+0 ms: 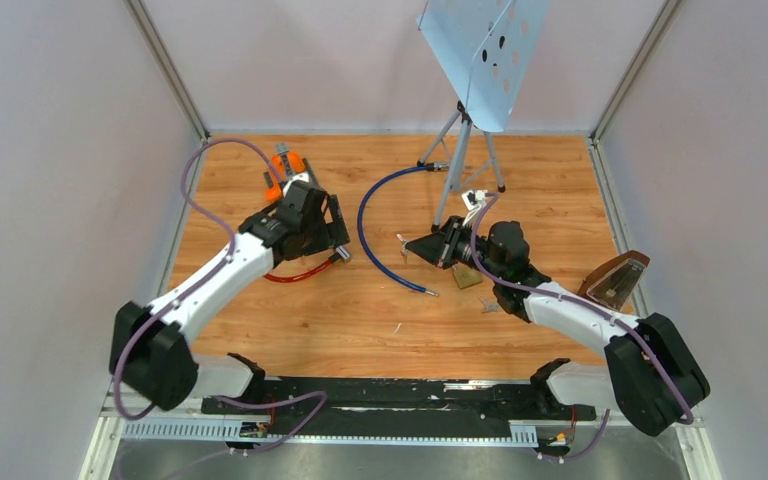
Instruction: Unlock with the key
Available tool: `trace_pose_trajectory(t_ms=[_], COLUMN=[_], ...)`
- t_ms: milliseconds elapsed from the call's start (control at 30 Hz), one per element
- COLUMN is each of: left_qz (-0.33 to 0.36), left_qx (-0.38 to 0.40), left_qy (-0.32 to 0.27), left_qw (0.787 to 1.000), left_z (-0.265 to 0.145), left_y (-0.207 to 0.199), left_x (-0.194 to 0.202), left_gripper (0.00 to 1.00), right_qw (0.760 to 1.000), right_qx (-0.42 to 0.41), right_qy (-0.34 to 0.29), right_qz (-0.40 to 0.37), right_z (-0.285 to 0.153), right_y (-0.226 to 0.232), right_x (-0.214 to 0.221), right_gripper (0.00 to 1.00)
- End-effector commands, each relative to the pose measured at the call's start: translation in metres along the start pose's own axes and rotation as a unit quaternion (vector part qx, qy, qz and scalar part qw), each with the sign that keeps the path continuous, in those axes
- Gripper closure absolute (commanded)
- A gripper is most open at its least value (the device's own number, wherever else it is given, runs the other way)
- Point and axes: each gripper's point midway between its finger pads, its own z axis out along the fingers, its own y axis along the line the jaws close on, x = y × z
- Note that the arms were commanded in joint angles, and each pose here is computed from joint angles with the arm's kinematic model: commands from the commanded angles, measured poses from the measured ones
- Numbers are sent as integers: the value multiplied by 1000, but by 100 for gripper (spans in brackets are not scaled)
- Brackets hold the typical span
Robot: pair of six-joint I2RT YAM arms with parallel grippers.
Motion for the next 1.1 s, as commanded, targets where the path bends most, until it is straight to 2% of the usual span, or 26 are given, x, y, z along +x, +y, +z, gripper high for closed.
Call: trace_pose_trajectory(t_ms=[0, 267, 333, 500, 667, 867, 1033, 1067], left_qz=[6, 7, -1, -35, -57, -77, -110, -117], left_qx=[-87, -207, -226, -249, -239, -229, -191, -184], left_qy=[64, 152, 150, 149, 170, 198, 204, 211], left_qw=[994, 966, 963, 956, 954, 950, 954, 953], left_z=[26, 97, 110, 131, 146, 151, 144, 140], left_y=[26, 42, 46, 52, 48, 47, 33, 32], left_x=[10, 24, 24, 28, 38, 59, 63, 67], left_gripper=[0, 6, 7, 26, 38, 55, 64, 74], right_qw=[999, 999, 999, 999, 999, 998, 996, 995], right_qx=[-31, -40, -42, -40, -42, -55, -70, -75], right_qy=[-1, 19, 21, 23, 30, 38, 54, 58], right_qz=[-9, -24, -24, -21, -14, -5, 5, 9], right_z=[6, 9, 10, 12, 13, 15, 17, 18], right_y=[16, 15, 14, 9, 7, 9, 12, 13], right_x=[-13, -7, -6, -6, -4, -2, 3, 5], right_gripper=[100, 100, 100, 100, 100, 100, 100, 100])
